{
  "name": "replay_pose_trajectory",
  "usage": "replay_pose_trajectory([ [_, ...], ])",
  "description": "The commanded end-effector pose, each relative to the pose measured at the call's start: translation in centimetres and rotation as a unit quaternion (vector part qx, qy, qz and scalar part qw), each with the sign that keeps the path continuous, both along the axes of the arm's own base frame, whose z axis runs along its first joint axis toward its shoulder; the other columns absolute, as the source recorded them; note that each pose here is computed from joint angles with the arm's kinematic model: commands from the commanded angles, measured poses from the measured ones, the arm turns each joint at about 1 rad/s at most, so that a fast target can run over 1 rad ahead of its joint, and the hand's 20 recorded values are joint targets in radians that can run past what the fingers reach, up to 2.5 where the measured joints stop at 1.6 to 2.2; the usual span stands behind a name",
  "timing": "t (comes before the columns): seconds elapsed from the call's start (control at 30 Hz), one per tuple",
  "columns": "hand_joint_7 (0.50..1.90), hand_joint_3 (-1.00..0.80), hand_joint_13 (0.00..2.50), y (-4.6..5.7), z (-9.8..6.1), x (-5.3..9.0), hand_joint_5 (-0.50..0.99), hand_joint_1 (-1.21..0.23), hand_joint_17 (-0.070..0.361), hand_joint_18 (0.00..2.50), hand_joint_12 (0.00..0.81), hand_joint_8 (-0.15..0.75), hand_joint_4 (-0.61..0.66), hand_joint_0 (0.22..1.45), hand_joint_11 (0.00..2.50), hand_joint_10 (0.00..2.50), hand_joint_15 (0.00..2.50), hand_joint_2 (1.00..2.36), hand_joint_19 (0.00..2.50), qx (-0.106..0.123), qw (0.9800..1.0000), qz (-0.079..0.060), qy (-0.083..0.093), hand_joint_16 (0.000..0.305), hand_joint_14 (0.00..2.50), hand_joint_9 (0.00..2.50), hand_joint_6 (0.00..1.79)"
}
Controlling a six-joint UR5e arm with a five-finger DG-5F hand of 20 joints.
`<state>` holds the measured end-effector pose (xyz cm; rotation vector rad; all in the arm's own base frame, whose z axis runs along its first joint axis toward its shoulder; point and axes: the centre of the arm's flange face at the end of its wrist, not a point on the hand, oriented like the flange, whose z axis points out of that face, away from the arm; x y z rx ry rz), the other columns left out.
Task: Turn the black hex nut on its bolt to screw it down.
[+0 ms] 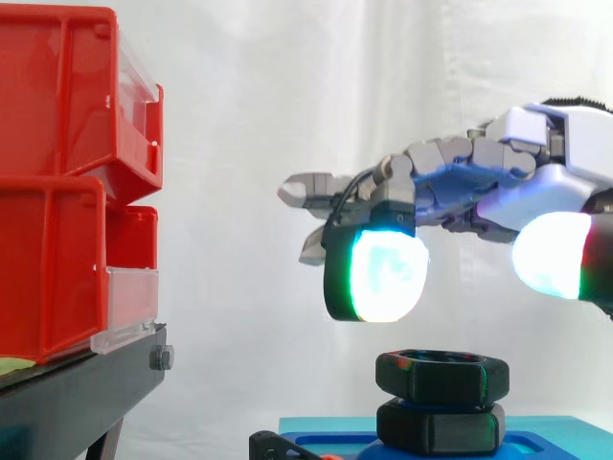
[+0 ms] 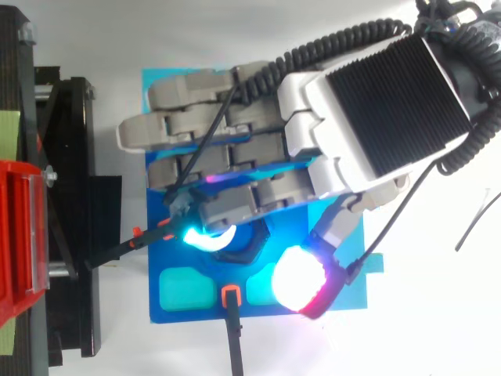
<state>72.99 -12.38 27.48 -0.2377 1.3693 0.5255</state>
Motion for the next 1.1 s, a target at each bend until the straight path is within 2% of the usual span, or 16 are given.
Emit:
replay_pose_trajectory([
  [0.0, 1.15, -0.50, 0.14, 1.5, 0.4, 0.5, -0.11, -0.45, 0.120, 0.08, 0.363, 0.312, 0.26, 0.52, 0.21, 0.00, 0.00, 1.00, 0.07, 0.002, 1.0000, 0.005, -0.006, 0.053, 0.00, 0.49, 0.50],
  [0.03, 1.15, -0.50, 0.14, 2.3, 0.5, 0.8, -0.11, -0.44, 0.120, 0.08, 0.362, 0.312, 0.27, 0.52, 0.20, 0.00, 0.00, 1.00, 0.07, 0.005, 0.9999, 0.005, -0.011, 0.053, 0.00, 0.49, 0.50],
  [0.1, 1.15, -0.50, 0.14, 2.8, 0.6, 0.9, -0.11, -0.44, 0.120, 0.08, 0.363, 0.310, 0.26, 0.52, 0.21, 0.01, 0.00, 1.00, 0.07, 0.005, 0.9999, 0.004, -0.013, 0.053, 0.00, 0.49, 0.50],
  [0.13, 1.11, -0.50, 0.11, 5.0, 0.5, 1.3, -0.12, -0.42, 0.119, 0.04, 0.360, 0.307, 0.27, 0.52, 0.23, 0.01, 0.00, 1.00, 0.10, 0.008, 0.9999, 0.007, -0.011, 0.053, 0.00, 0.46, 0.52],
  [0.17, 1.14, -0.50, 0.14, 5.6, 0.4, 1.4, -0.11, -0.44, 0.120, 0.08, 0.363, 0.310, 0.27, 0.52, 0.21, 0.01, 0.00, 1.00, 0.07, 0.009, 0.9999, 0.009, -0.009, 0.053, 0.00, 0.49, 0.50],
  [0.27, 1.14, -0.50, 0.14, 6.4, 0.2, 1.4, -0.11, -0.44, 0.120, 0.09, 0.363, 0.311, 0.26, 0.52, 0.21, 0.00, 0.00, 1.00, 0.06, 0.011, 0.9999, -0.007, 0.008, 0.053, 0.00, 0.49, 0.50],
  [0.33, 1.14, -0.50, 0.14, 6.6, 0.1, 1.4, -0.11, -0.44, 0.120, 0.08, 0.363, 0.310, 0.27, 0.52, 0.21, 0.01, 0.00, 1.00, 0.07, 0.011, 0.9999, -0.007, 0.010, 0.053, 0.00, 0.49, 0.50],
  [0.43, 1.17, -0.50, 0.14, 7.6, 0.0, 1.4, -0.10, -0.44, 0.120, 0.09, 0.363, 0.311, 0.26, 0.52, 0.21, 0.00, 0.00, 1.00, 0.08, 0.010, 0.9998, -0.005, 0.015, 0.053, 0.00, 0.49, 0.50],
  [0.6, 1.13, -0.50, 0.14, 7.8, -0.3, 1.3, -0.11, -0.44, 0.120, 0.09, 0.363, 0.312, 0.25, 0.52, 0.21, 0.00, 0.00, 1.00, 0.07, 0.009, 0.9997, -0.004, 0.022, 0.053, 0.00, 0.49, 0.54],
  [0.73, 1.08, -0.50, 0.14, 7.6, -1.0, 0.9, -0.11, -0.44, 0.120, 0.09, 0.363, 0.312, 0.24, 0.52, 0.21, 0.00, 0.00, 1.00, 0.07, 0.007, 0.9996, -0.005, 0.027, 0.053, 0.00, 0.49, 0.57],
  [0.8, 1.06, -0.50, 0.14, 6.9, -1.1, 0.9, -0.12, -0.45, 0.120, 0.09, 0.362, 0.314, 0.23, 0.52, 0.21, 0.01, 0.00, 1.00, 0.07, 0.004, 0.9996, -0.009, 0.026, 0.053, 0.00, 0.49, 0.59],
  [0.9, 1.03, -0.50, 0.14, 6.7, -1.1, 0.9, -0.12, -0.45, 0.120, 0.09, 0.362, 0.313, 0.24, 0.52, 0.22, 0.01, 0.00, 1.00, 0.07, 0.004, 0.9996, -0.011, 0.027, 0.053, 0.00, 0.49, 0.60],
  [1.07, 1.02, -0.50, 0.14, 5.6, -1.1, 0.7, -0.12, -0.45, 0.120, 0.10, 0.361, 0.312, 0.24, 0.52, 0.22, 0.00, 0.00, 1.00, 0.06, 0.001, 0.9995, -0.013, 0.028, 0.053, 0.00, 0.49, 0.61],
])
